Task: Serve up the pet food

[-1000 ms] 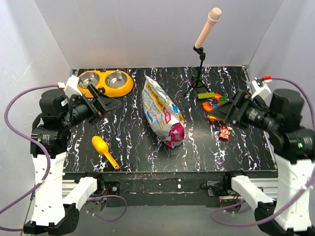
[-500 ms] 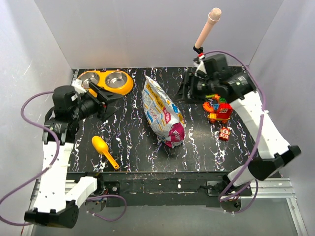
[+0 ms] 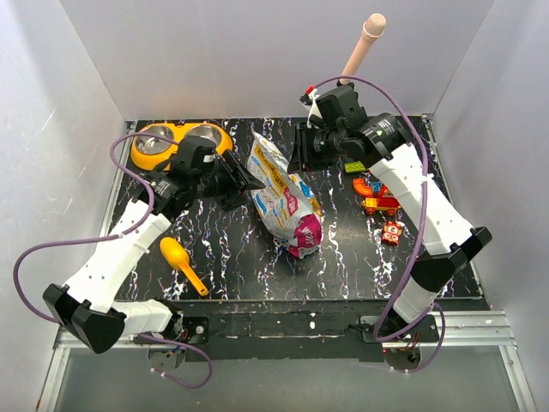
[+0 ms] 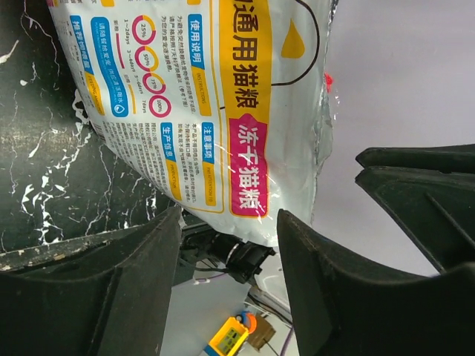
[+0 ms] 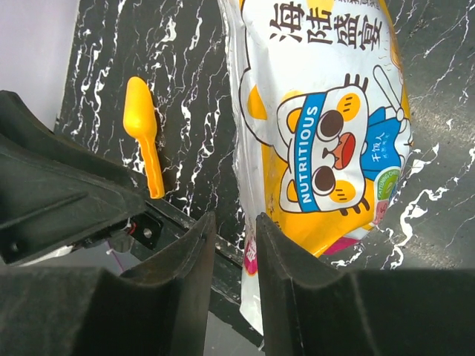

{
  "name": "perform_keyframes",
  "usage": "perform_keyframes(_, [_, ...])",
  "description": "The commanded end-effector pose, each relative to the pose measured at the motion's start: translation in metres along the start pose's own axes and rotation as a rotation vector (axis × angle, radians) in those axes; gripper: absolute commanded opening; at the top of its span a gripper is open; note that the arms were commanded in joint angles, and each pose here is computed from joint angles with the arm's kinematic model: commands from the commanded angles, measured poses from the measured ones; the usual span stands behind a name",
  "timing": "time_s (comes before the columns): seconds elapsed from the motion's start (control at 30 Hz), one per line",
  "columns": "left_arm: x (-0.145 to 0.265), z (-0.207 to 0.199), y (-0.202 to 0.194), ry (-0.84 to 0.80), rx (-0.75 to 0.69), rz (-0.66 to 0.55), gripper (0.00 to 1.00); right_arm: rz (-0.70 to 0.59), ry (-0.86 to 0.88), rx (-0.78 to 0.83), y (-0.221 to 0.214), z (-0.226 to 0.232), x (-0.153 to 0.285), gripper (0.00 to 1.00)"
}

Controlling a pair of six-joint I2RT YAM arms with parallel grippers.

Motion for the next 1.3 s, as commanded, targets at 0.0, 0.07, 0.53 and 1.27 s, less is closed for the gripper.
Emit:
perform_keyframes(0.0, [0.002, -0.016, 0.008, -0.026, -0.074, -0.07, 0.53, -0.009, 0.02, 0.072, 0.006, 0.005, -0.01, 0.35])
perform_keyframes(0.07, [-0.001, -0.017, 0.008, -0.023, -0.089, -0.068, 0.51, 0.001, 0.033, 0.074, 0.004, 0.008, -0.016, 0.35])
perform_keyframes(0.53, [-0.016, -0.022, 0.004, -0.035, -0.098, -0.036, 0.45, 0.068, 0.037, 0.053, -0.008, 0.005, -0.04, 0.04])
perform_keyframes(1.27, [-0.036, -0.036, 0.006, -0.053, -0.082, -0.026, 0.48, 0.104, 0.098, -0.123, -0.017, 0.019, -0.037, 0.01])
Point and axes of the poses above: each gripper's point midway between its finger pads, its own x axis back along the fingers, its own z axis along the line the jaws close on, y = z × x, the point moved 1 cm from there along x, back along the fingers, and after that the axes turned 6 degrees about x, right-handed, at the moved point
